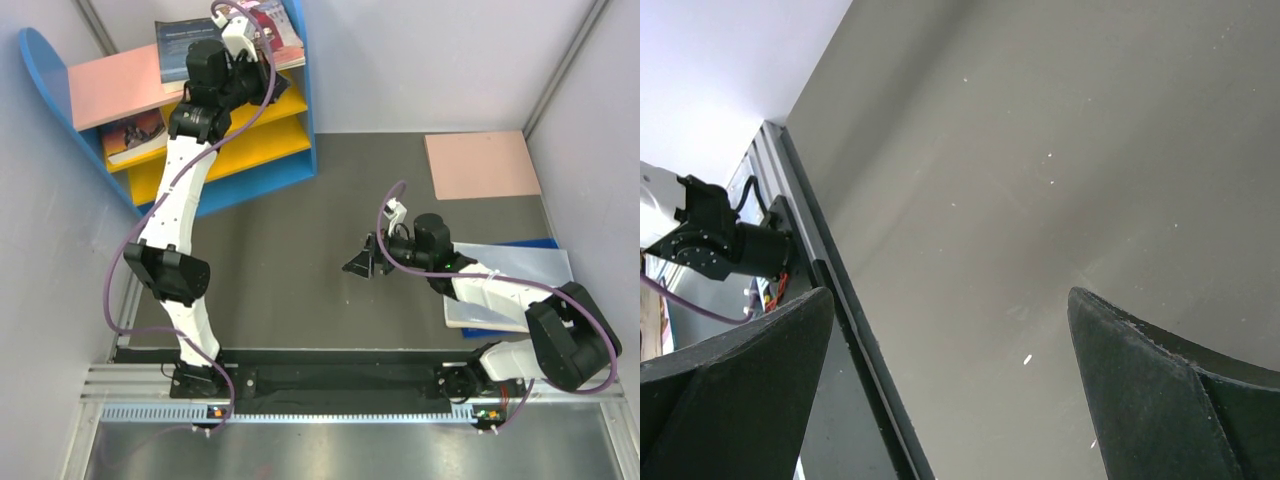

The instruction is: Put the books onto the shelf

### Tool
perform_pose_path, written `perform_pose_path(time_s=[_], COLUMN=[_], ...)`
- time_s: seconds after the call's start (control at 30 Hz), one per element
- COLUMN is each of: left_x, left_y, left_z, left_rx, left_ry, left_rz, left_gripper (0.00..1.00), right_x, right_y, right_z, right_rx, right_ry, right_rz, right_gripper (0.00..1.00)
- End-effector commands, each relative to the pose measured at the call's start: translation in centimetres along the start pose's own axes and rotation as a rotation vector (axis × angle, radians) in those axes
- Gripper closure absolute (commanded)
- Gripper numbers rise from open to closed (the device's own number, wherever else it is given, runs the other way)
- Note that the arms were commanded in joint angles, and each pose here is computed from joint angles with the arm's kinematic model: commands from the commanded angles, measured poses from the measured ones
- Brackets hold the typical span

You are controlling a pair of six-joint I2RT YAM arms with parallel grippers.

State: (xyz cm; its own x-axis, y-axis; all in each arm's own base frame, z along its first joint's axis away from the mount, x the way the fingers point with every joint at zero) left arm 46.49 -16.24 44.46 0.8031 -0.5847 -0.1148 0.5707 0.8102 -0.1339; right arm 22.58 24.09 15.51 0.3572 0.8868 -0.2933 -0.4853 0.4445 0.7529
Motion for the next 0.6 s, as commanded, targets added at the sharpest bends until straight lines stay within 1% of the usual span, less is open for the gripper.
perform_pose_path(time_s=[0.0,0.2,0.57], left_x=[-0.2,0.2,2.1], left_y=[0.2,0.6,1.4], left_z=[3.7,4.8,4.0], left_rx=[0.064,0.076,0.047], left_ry=[-0.142,-0.188,-0.193], left_rz=[0.043,0.068,0.072], left_gripper=[1.0,1.0,1.0], right_x=[0.3,0.4,0.4], right_y=[0.7,0.7,0.6], right_z=[0.0,0.0,-0.1], right_rx=[-0.026,-0.027,-0.024], right_ry=[-0.007,-0.006,-0.006], right_rz=[0.046,0.049,0.051], right_gripper=[0.0,0.01,0.0])
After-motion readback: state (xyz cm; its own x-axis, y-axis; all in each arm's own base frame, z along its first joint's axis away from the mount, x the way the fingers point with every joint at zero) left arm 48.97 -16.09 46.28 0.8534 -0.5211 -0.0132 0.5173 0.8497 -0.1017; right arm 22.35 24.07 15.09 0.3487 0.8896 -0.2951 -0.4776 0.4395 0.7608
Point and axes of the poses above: each gripper's point midway between its finger pads, its own x axis out along the fingers, its own y axis along the line the jaws close on, z = x × y, the point moved 5 cm from there along -x, back along the fingers, and after that the axes turned 11 degrees about x, right-handed, at the moved point
